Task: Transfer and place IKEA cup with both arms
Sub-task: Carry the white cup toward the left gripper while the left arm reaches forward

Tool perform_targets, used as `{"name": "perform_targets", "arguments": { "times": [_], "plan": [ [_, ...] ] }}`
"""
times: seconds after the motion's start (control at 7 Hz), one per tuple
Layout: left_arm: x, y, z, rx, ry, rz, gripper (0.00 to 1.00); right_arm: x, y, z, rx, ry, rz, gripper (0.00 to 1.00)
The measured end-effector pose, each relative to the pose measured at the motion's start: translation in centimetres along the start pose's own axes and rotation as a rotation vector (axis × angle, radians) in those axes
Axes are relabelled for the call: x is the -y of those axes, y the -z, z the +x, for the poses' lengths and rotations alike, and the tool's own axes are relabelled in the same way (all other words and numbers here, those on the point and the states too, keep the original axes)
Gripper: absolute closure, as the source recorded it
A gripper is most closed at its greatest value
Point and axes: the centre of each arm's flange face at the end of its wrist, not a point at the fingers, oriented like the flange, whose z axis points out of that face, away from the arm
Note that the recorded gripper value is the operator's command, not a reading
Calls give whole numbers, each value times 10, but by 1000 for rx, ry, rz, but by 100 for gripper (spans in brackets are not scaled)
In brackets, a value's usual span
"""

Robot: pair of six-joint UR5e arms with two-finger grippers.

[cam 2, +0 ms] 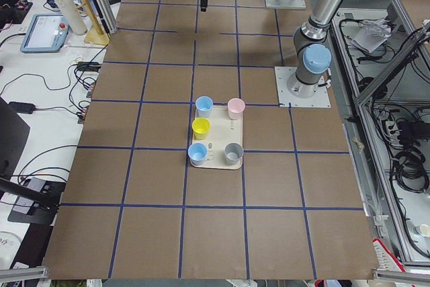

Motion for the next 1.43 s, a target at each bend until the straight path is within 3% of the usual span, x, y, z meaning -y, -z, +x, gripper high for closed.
{"name": "perform_targets", "arguments": {
  "times": [0.29,0.71,1.0,1.14,1.43],
  "plan": [
    [-12,-4,10,-157,24,-39,0,-6,44,-60,71,-116,-56,92],
    [-30,-6,22,-422,-1,-137,0,17,69,-196,130,-305,-124,93],
    [-40,-1,-4,-644,-8,-181,0,22,87,-278,184,-355,-138,93],
    [-43,-2,-14,-721,-22,-178,0,18,103,-303,270,-370,-131,96],
    [-46,-28,-27,-874,-59,-127,0,15,130,-338,557,-480,-133,100]
  ]
}}
